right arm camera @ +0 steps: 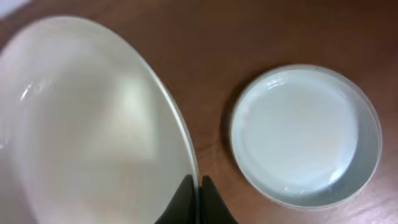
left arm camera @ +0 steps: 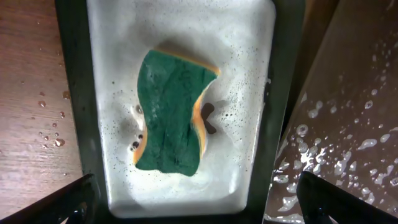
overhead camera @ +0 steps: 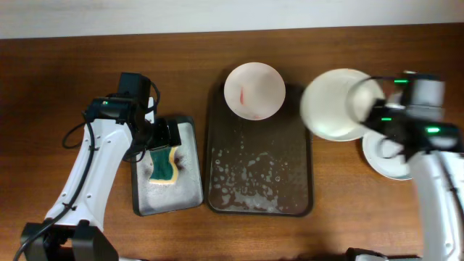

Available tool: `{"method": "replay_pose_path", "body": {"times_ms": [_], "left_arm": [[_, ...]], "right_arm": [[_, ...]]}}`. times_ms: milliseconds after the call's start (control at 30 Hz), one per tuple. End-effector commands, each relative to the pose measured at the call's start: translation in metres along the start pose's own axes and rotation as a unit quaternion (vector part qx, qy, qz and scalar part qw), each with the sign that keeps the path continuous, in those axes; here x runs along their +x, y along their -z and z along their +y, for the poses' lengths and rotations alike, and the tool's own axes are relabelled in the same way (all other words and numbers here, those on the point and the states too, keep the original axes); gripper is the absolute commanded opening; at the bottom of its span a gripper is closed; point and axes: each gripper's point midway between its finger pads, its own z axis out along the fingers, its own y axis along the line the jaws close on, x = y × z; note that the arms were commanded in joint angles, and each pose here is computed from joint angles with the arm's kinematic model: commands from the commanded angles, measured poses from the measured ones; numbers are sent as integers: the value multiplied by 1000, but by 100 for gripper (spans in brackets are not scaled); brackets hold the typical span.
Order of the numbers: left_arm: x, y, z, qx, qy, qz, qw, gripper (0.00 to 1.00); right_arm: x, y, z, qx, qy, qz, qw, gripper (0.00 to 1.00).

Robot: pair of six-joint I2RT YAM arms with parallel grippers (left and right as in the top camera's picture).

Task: Clean dirty plates on tray and stack at the side
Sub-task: 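Lift the plate with the right gripper and stack it on the first plate, then grasp the last pink-rimmed plate with the right gripper and pull it down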

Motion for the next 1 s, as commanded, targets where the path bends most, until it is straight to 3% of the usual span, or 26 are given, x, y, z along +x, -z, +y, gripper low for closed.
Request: {"method": "replay_pose_path", "body": {"times_ms": [0,100,233,267,300,333,433,500,533,567,600,700,767,900,967], "left_arm": [[0,4,-1,6,-7,-5,1000,100],[0,4,-1,5,-7,-5,1000,99],[0,4,-1,6,-7,-5,1000,99],[0,4,-1,5,-7,-5,1000,99],[0,4,-1,5,-7,-5,1000,99],[0,4,-1,6,-7,-5,1000,99],[0,4,-1,6,-7,-5,1000,100],[0,4,-1,6,-7,-5,1000,99],[0,4,-1,6,-7,-5,1000,100],[0,4,-1,6,-7,-5,1000,99],[0,4,-1,5,-7,-5,1000,99],[0,4,-1,6,-7,-5,1000,99],[0,4,-1,6,-7,-5,1000,100],[0,4,-1,6,-7,-5,1000,100],[0,4,-1,6,-7,-5,1000,99]], "right_arm": [[-6,-20,-60,-38,-136,49,989,4],[16,-60,-140,25,-234,104,966,4],[49,-88,-185,74,-283,162,942,4],[47,-90,-182,57,-288,161,942,28],[34,-88,-163,0,-271,149,951,50],[18,-84,-139,-61,-239,133,960,64],[-12,-50,-52,-166,-103,102,975,71],[-7,-29,16,-208,14,93,974,73],[4,-22,52,-224,79,94,967,78],[14,-22,75,-219,120,97,964,92],[24,-28,97,-207,163,96,960,98],[47,-60,156,-179,260,75,946,90],[54,-85,180,-182,283,62,940,88],[62,-160,218,-205,266,33,941,66],[67,-190,221,-203,246,28,947,63]]}}
